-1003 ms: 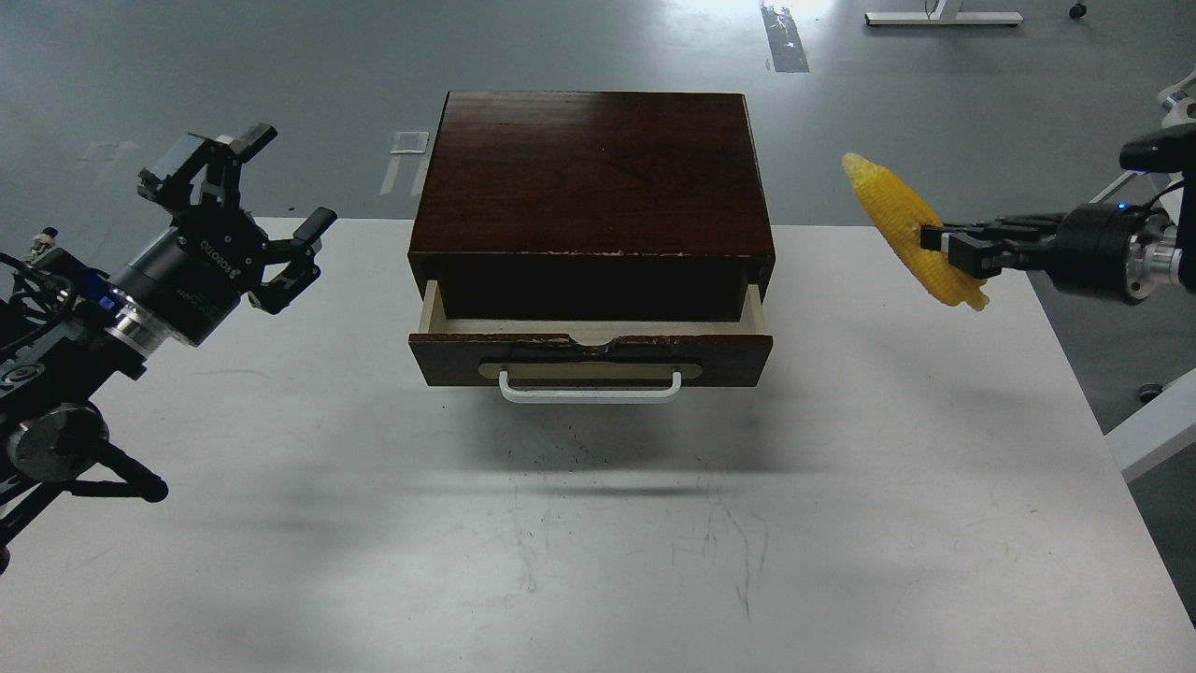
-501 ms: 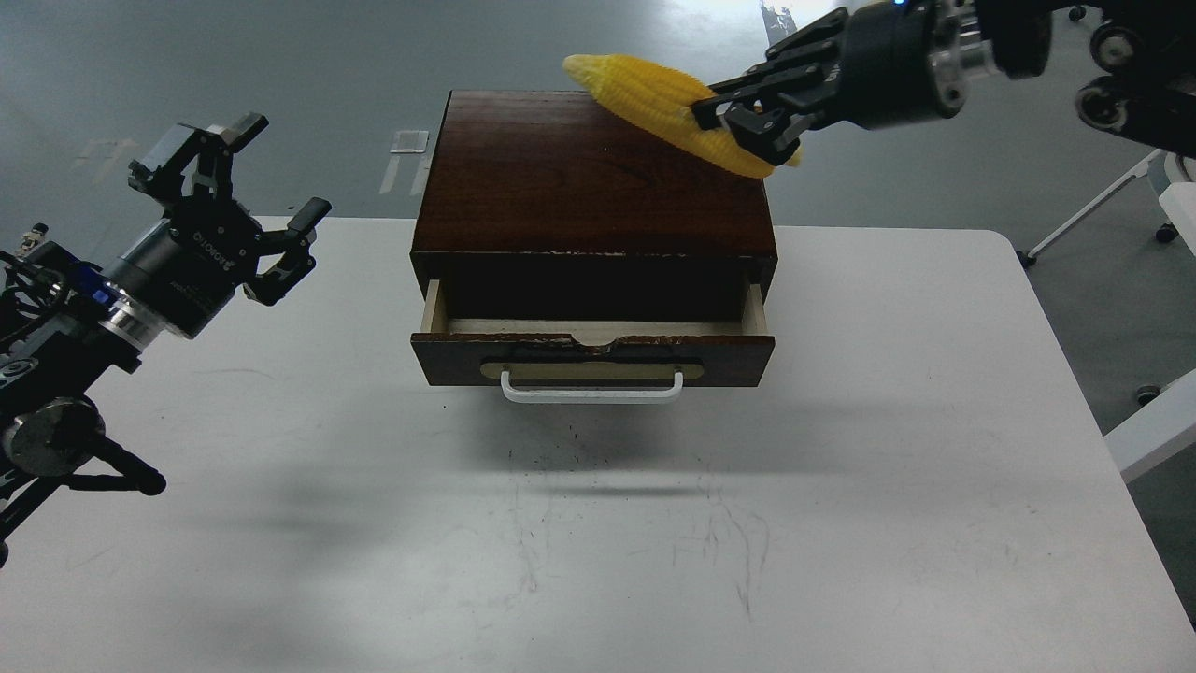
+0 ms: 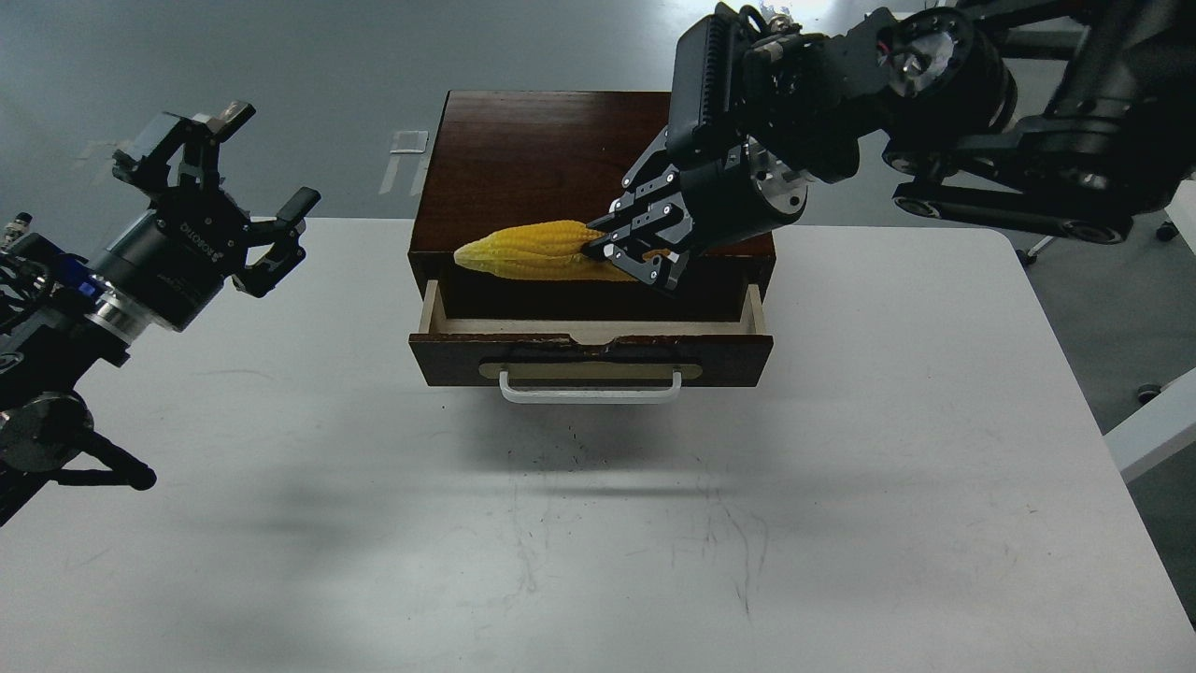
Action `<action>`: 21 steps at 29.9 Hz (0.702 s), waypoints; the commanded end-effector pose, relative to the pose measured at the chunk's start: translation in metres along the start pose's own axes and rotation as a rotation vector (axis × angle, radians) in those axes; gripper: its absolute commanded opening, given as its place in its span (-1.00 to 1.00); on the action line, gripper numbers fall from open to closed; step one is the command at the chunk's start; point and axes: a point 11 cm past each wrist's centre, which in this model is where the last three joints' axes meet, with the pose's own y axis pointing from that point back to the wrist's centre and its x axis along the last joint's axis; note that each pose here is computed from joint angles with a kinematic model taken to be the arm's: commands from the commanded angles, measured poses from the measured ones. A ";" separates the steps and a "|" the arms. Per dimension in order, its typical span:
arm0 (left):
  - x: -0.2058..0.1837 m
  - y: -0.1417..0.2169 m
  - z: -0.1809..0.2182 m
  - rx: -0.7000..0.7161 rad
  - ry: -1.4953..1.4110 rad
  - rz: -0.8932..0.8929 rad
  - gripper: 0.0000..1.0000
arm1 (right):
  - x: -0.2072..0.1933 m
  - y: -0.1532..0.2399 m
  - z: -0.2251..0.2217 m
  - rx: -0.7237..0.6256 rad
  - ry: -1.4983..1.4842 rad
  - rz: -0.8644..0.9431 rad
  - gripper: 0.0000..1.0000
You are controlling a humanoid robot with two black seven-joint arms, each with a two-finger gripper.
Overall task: Put corn in drawer with both arms
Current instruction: 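Carry the corn over the open drawer and lower it inside, then open the right gripper to release the corn in the drawer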
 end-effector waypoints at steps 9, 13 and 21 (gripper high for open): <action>0.001 0.000 0.001 0.001 -0.003 0.000 0.98 | -0.024 -0.020 -0.001 0.011 0.000 -0.039 -1.00; 0.001 0.000 0.001 0.001 -0.003 0.000 0.98 | -0.034 -0.025 -0.005 0.024 -0.024 -0.044 -0.90; 0.001 0.002 -0.001 0.005 0.000 0.003 0.98 | -0.039 -0.027 -0.007 0.028 -0.038 -0.045 -0.44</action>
